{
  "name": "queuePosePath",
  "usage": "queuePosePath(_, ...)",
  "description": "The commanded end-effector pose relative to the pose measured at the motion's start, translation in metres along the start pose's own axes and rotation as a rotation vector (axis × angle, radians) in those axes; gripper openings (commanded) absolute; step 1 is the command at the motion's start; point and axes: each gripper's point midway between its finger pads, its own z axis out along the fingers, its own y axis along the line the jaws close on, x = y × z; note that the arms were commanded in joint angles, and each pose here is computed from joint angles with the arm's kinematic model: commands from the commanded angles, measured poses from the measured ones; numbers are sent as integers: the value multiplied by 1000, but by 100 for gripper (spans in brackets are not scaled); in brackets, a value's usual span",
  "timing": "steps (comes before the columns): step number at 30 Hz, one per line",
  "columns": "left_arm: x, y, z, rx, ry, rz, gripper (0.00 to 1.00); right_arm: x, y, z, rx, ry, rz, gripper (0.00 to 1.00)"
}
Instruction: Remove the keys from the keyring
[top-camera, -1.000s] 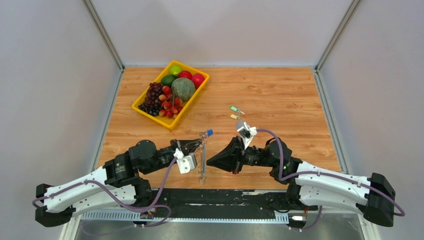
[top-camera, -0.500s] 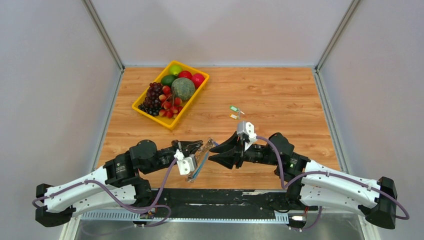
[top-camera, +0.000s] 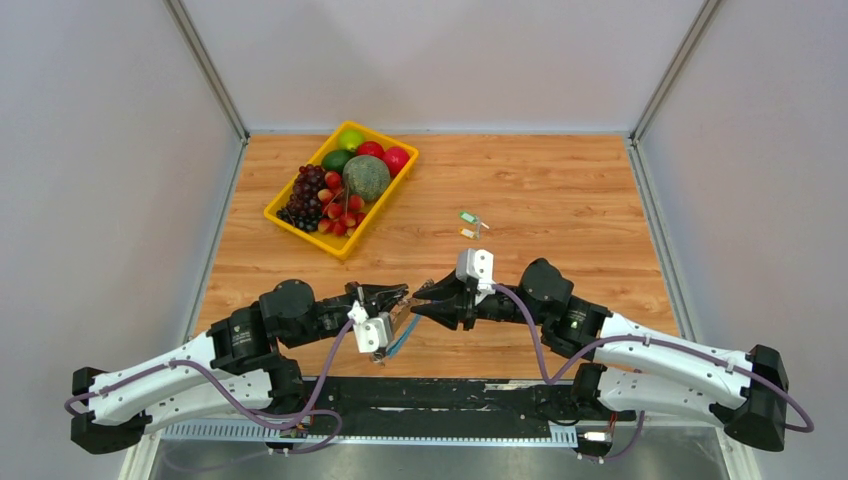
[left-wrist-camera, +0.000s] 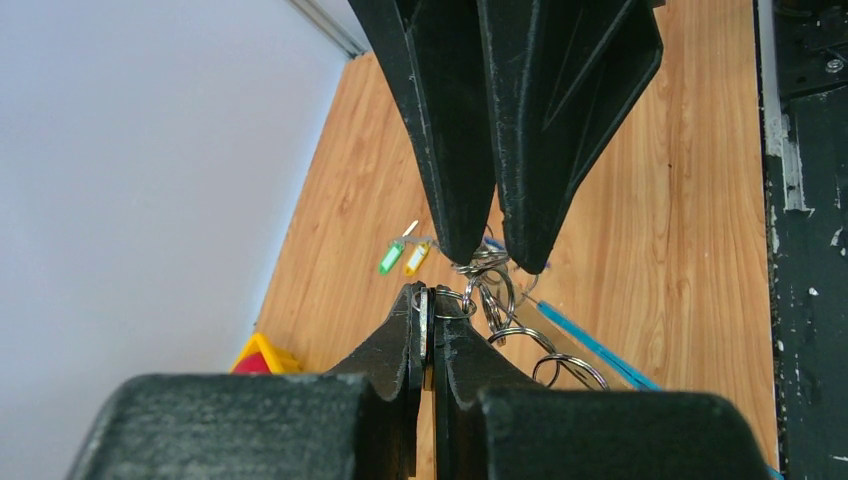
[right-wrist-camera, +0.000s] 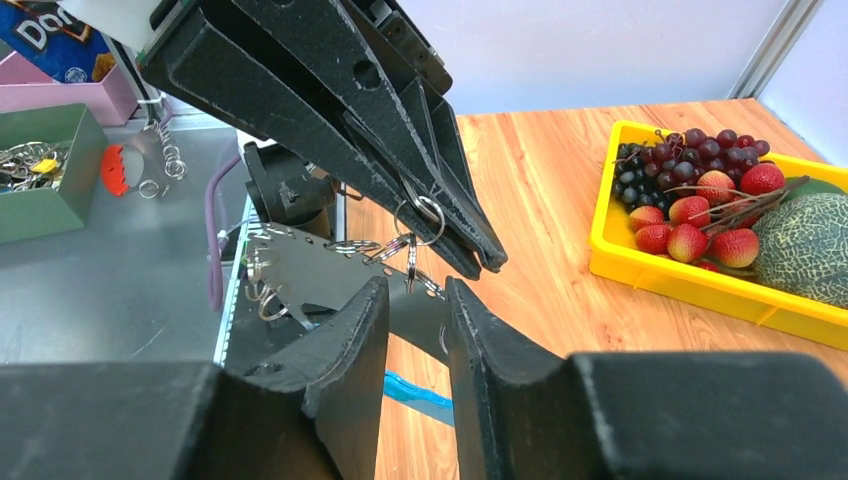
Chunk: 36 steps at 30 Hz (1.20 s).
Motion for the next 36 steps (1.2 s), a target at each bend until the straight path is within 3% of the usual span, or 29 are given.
queuePosePath(1,-11,6,1,-16,-47,13,0,-30,2,4,-19,-66,-50,30)
queuePosePath(12,-11,6,2,-16,-43,14,0,-27,3,10,-29,-62,-29,25)
queuePosePath(28,-5,3,5,-5,-18,22,0,-31,5,18,-54,-72,0,25)
queuePosePath(36,-3,3,6,-4,-10,24,0,-33,6,16,-54,-76,6,1)
